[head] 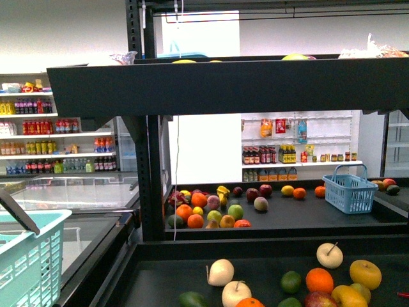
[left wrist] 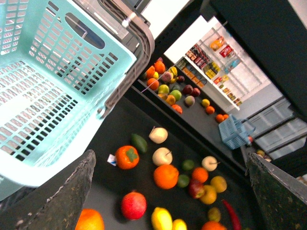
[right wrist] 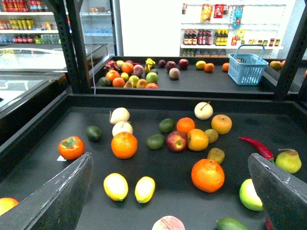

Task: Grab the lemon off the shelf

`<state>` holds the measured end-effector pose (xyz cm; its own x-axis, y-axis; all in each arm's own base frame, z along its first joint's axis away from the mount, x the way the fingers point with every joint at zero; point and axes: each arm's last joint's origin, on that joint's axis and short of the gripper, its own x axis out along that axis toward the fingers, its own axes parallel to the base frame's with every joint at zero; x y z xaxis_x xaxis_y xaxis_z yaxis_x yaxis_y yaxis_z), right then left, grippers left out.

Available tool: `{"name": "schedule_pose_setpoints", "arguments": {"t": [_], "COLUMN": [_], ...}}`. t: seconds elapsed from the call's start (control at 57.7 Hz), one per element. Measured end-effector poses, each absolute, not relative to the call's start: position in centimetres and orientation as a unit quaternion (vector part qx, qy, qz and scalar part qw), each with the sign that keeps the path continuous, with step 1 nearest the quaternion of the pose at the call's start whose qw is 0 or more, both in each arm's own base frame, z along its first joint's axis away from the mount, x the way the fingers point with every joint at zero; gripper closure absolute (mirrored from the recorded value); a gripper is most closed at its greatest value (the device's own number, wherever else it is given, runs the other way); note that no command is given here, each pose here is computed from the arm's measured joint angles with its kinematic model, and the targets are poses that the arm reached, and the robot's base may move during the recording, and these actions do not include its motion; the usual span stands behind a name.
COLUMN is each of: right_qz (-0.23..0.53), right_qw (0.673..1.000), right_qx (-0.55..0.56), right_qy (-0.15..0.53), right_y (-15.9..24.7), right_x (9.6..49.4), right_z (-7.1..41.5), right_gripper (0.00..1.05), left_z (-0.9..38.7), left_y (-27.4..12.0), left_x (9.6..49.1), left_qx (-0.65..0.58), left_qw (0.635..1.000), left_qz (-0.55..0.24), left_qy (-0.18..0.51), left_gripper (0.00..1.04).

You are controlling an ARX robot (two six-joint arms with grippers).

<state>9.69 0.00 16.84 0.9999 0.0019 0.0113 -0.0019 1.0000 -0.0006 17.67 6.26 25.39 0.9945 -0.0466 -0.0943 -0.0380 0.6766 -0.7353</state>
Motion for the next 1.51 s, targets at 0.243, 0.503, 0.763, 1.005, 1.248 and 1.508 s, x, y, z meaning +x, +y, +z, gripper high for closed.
{"name": "schedule_pose_setpoints", "arguments": {"t": [0.243, 0.503, 0.763, 1.005, 1.248, 1.508], "right_qz": [0.001, 0.001, 0.001, 0.001, 0.001, 0.001], "right_qw": [1.000, 1.000, 1.000, 1.000, 1.000, 1.000], "right_qx": [0.000, 0.000, 0.000, 0.000, 0.000, 0.000], "right_qy": [-0.006, -0.006, -0.006, -0.006, -0.006, -0.006], "right_y": [0.0, 0.0, 0.0, 0.0, 0.0, 0.0], "right_x": [9.7, 9.7, 9.7, 9.7, 9.7, 9.7], "right_z": [16.8, 16.8, 16.8, 16.8, 16.8, 16.8], "right_gripper": [0.07, 0.07, 0.07, 0.07, 0.07, 0.07], "left_z": [24.7, 24.1, 23.9, 23.8, 24.1, 24.1], "left_y": [10.5, 12.5, 13.6, 14.4, 14.5, 14.7], "left_x": [24.2, 30.3, 35.0, 37.4, 39.3, 40.8], "left_qx": [-0.521, -0.566, -0.593, -0.597, -0.597, -0.597], "left_qw": [0.849, 0.821, 0.804, 0.801, 0.802, 0.800], "left_qz": [0.038, 0.035, 0.011, 0.014, 0.016, 0.039], "left_qy": [0.081, 0.070, 0.045, 0.038, 0.032, 0.037], "left_gripper": [0.08, 0.08, 0.08, 0.08, 0.08, 0.13]}}
